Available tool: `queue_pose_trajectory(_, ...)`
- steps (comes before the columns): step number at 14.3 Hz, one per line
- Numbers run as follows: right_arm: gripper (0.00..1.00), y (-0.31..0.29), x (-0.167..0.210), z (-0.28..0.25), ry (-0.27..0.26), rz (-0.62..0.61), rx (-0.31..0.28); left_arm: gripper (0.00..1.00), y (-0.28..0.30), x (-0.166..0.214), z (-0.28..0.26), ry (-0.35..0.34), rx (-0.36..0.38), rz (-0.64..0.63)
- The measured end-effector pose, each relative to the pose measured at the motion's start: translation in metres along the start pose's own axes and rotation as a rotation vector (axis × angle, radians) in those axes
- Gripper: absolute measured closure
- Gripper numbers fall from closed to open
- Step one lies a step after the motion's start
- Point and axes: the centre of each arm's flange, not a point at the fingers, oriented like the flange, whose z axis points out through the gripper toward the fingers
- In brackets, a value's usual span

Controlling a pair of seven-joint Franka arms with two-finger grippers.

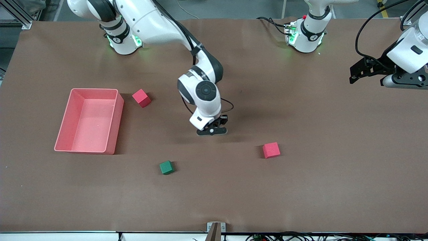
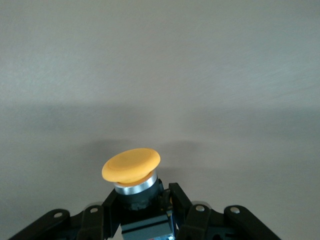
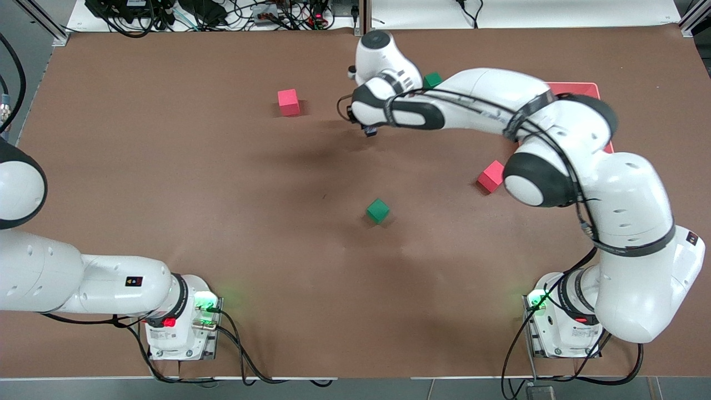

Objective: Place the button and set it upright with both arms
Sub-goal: 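Lift the button out of the tray and carry it to mid-table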

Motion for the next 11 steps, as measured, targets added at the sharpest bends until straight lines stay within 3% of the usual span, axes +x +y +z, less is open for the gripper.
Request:
queue_pose_trajectory(6,0.58,-0.027,-0.009,0.034,0.020,-0.023,0.011,0.00,-0.001,0.000,0.000,-0.001,0.002,-0.001)
queue_pose_trajectory(7,0.53,-0.027,-0.009,0.036,0.024,-0.023,0.013,0.00,-0.001,0.000,0.000,-0.001,0.002,-0.001)
queue_pose_trajectory(11,0.14,-0.030,0.002,0.014,0.062,-0.016,0.035,0.00,-0.001,0.000,0.000,0.000,0.002,-0.001)
